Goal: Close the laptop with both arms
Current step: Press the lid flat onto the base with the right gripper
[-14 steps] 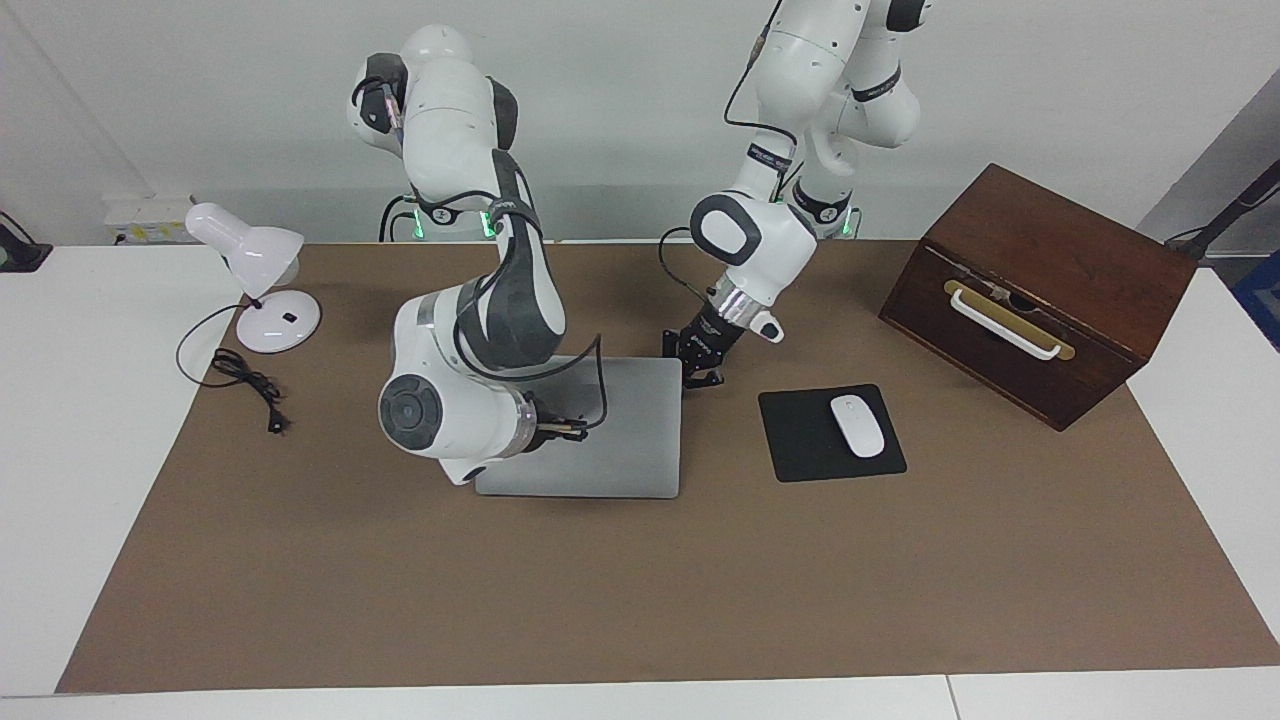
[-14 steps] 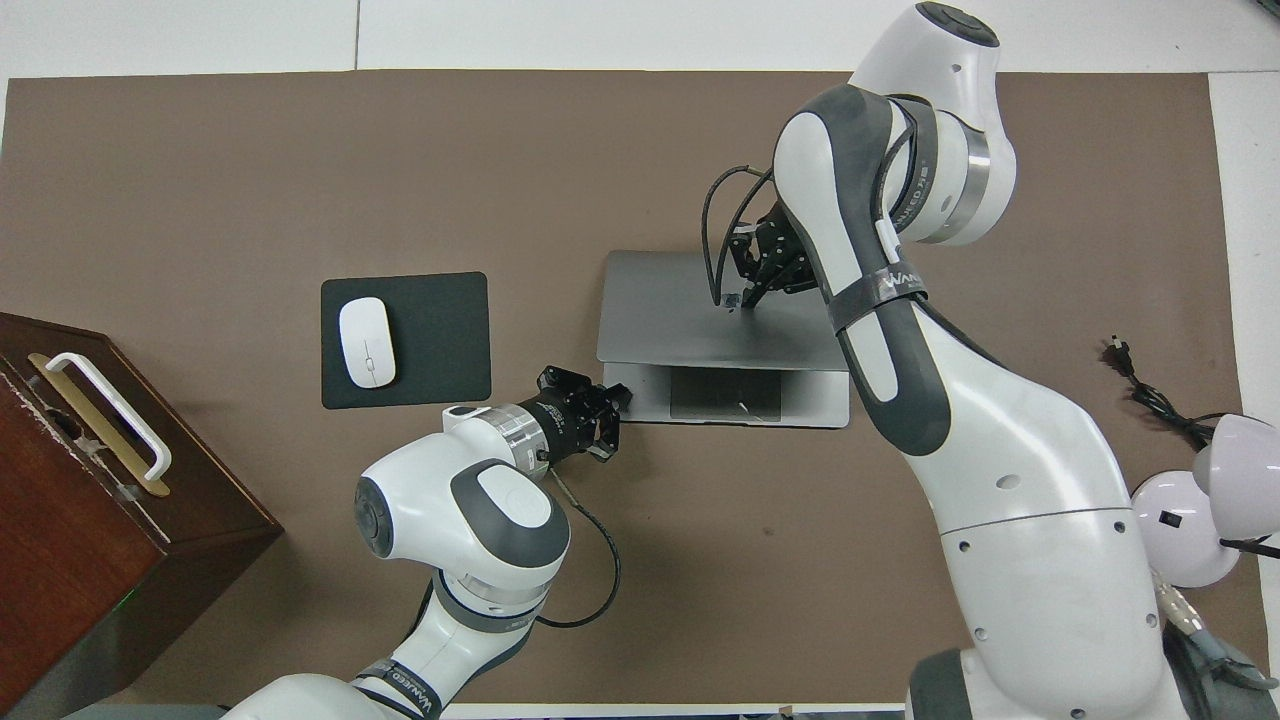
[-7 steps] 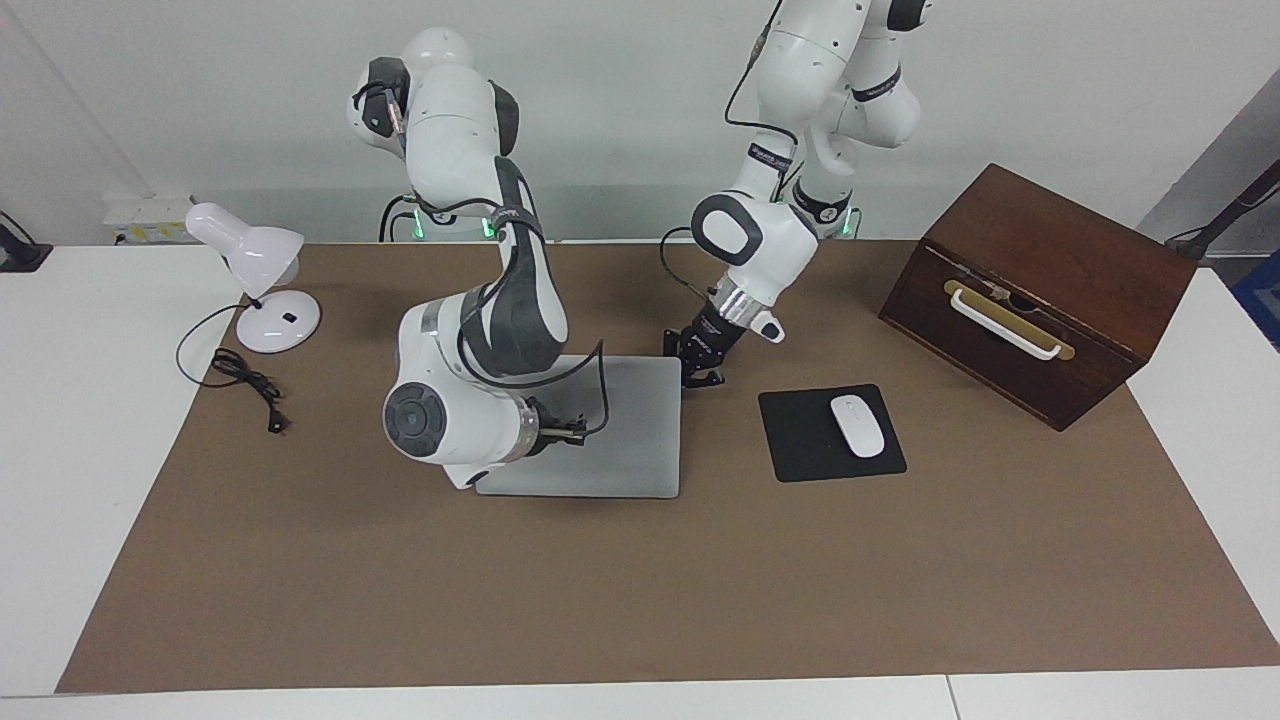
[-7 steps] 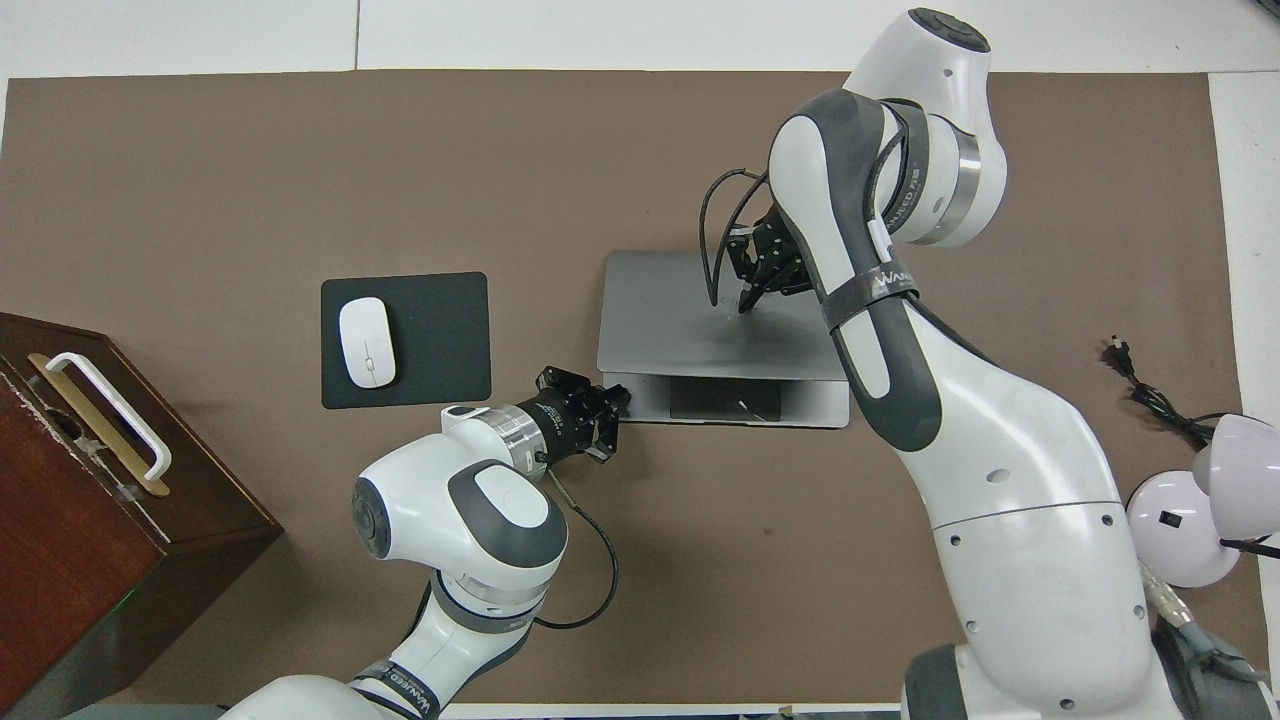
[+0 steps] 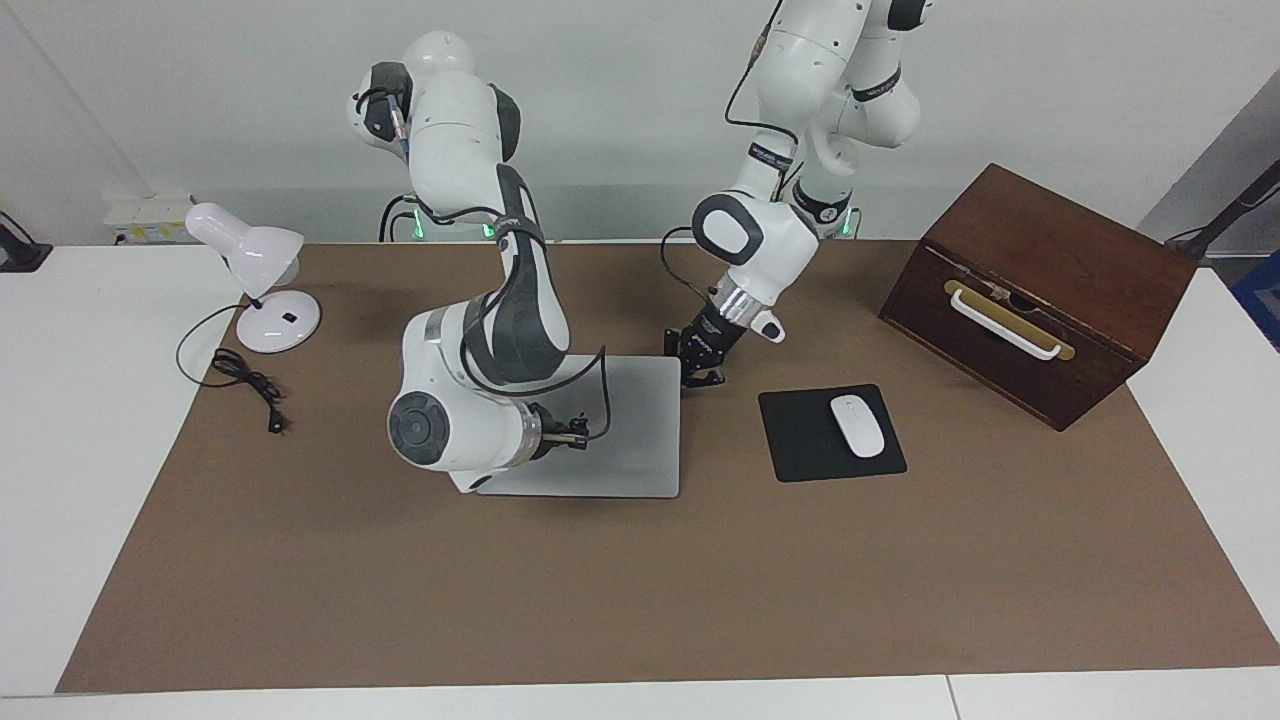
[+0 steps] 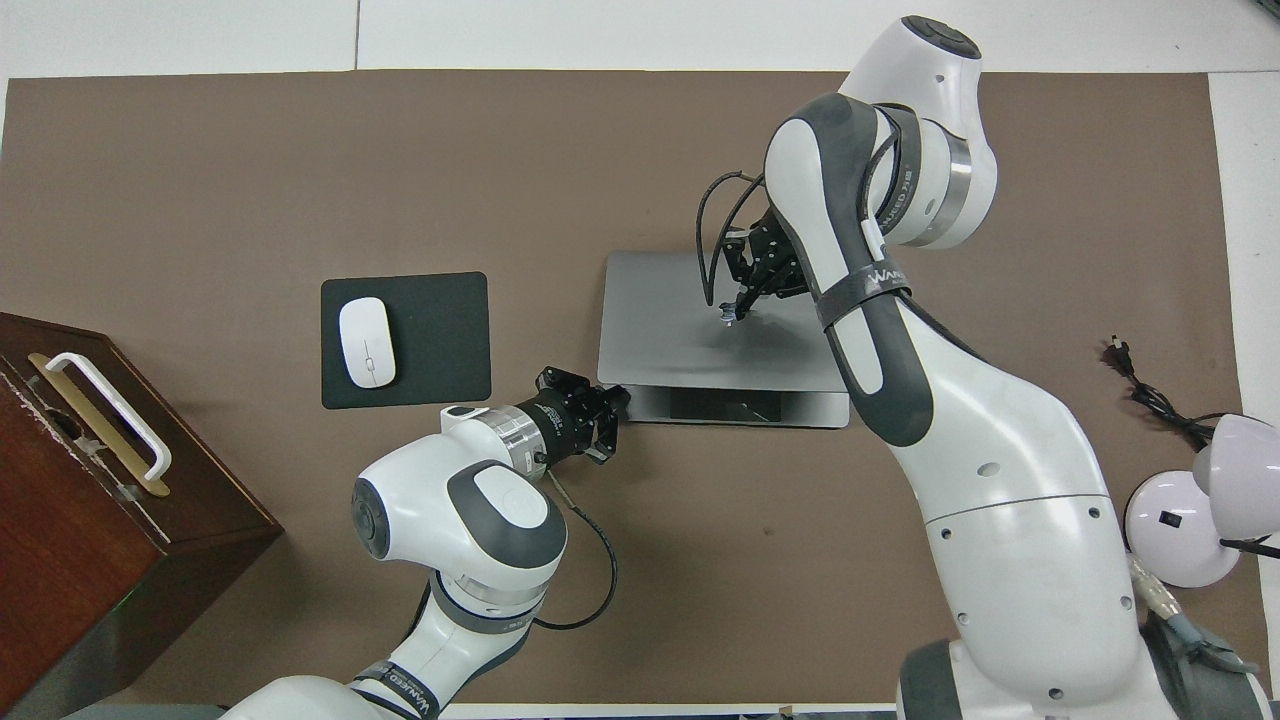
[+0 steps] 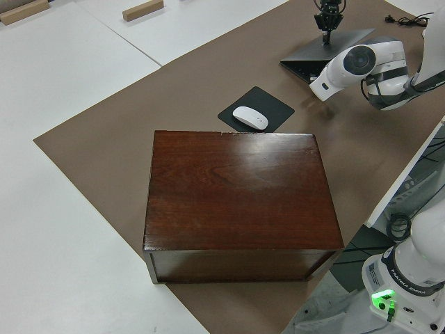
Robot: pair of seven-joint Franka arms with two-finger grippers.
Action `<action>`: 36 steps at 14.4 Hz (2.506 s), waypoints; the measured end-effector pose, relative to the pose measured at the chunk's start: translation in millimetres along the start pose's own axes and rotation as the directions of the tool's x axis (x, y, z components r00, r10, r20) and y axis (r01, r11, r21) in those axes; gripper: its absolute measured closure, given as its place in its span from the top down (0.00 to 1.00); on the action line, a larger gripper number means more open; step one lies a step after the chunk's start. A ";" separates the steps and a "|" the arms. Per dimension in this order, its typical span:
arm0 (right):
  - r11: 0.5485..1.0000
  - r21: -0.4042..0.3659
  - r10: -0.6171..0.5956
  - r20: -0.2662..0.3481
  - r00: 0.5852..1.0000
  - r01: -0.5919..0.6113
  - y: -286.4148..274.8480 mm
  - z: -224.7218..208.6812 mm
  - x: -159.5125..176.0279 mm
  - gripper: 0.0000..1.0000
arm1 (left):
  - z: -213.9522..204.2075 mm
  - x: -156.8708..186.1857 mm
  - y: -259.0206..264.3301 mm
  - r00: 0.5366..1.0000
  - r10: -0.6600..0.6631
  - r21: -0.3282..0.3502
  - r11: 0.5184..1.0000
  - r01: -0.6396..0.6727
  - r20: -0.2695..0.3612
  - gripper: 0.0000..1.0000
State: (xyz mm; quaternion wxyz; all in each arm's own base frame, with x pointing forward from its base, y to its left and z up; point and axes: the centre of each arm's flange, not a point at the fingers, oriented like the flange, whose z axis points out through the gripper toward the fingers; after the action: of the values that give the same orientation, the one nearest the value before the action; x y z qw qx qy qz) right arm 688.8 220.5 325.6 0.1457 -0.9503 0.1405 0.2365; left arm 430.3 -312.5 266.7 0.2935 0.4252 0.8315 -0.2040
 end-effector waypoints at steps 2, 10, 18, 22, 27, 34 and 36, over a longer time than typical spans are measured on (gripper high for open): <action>1.000 0.004 0.003 0.000 1.000 -0.003 -0.3 0.3 0.6 0.01 | 0.0 0.1 0.0 1.000 0.000 0.000 1.000 0.000 0.000 0.01; 1.000 0.022 0.021 0.004 1.000 -0.021 -0.7 1.6 4.1 0.01 | -5.0 5.3 -0.2 1.000 0.000 -0.002 1.000 0.000 -0.006 0.01; 0.999 0.029 0.025 0.004 1.000 -0.025 -4.2 3.7 5.8 0.01 | -6.5 7.0 0.0 1.000 0.003 -0.002 1.000 -0.003 -0.005 0.01; 0.999 0.032 0.029 0.005 1.000 -0.029 -3.2 3.7 6.9 0.01 | -6.7 9.1 -0.8 1.000 0.019 -0.005 1.000 -0.019 0.005 0.01; 0.998 0.037 0.053 0.015 0.998 -0.054 -2.5 8.0 9.8 0.01 | -6.9 10.3 -1.4 0.999 0.035 -0.007 0.999 -0.034 0.011 0.01; 0.997 0.042 0.061 0.037 0.997 -0.062 -4.1 19.7 13.9 0.01 | -6.9 10.3 -1.4 0.999 0.036 -0.007 0.999 -0.036 0.011 0.01; 0.997 0.042 0.060 0.040 0.997 -0.062 -5.1 21.5 13.9 0.01 | -6.9 10.4 -1.4 0.999 0.036 -0.007 0.999 -0.036 0.011 0.01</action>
State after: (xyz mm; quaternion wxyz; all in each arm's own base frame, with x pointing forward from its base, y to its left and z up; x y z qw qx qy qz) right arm 693.5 229.8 301.7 0.1616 -0.9374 0.1718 0.2561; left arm 422.2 -303.1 265.1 0.3031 0.4380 0.8228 -0.1980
